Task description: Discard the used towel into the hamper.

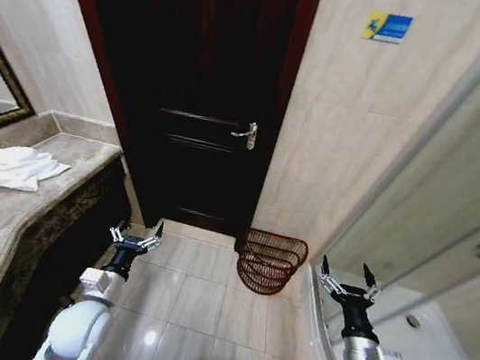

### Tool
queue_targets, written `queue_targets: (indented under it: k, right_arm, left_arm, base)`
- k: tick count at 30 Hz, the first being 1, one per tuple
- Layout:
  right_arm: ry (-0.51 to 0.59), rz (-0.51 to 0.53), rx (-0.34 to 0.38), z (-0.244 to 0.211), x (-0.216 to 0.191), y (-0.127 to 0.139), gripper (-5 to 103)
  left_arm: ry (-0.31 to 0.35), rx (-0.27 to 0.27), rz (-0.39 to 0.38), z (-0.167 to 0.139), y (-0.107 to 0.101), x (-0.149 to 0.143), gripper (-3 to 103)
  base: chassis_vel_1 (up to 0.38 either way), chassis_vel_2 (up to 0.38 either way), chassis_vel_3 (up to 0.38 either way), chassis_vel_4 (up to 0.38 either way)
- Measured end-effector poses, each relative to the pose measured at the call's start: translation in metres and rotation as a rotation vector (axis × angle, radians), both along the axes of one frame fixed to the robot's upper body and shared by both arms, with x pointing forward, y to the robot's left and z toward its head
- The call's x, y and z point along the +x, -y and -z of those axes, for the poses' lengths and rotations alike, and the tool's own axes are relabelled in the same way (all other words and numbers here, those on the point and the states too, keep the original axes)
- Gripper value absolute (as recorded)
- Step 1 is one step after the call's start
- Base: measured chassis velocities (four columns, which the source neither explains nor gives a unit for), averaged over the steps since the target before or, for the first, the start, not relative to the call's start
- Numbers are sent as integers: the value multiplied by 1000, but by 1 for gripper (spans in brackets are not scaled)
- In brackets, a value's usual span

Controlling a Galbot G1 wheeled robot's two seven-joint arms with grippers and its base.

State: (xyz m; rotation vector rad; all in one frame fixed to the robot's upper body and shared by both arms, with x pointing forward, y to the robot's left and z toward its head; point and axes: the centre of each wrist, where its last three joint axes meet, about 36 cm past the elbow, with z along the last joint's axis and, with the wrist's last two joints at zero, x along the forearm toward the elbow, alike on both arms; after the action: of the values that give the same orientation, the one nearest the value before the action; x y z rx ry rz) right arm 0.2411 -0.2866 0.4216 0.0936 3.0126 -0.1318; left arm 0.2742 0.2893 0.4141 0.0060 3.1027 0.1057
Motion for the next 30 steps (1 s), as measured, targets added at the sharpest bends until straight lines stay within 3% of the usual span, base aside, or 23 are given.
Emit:
queue_targets:
  k: [30]
  right_arm:
    - [-18, 34, -1, 4, -5, 1, 100]
  left_arm:
    - [10, 5, -2, 2, 1, -1, 100]
  base:
    - [118, 102, 110, 117]
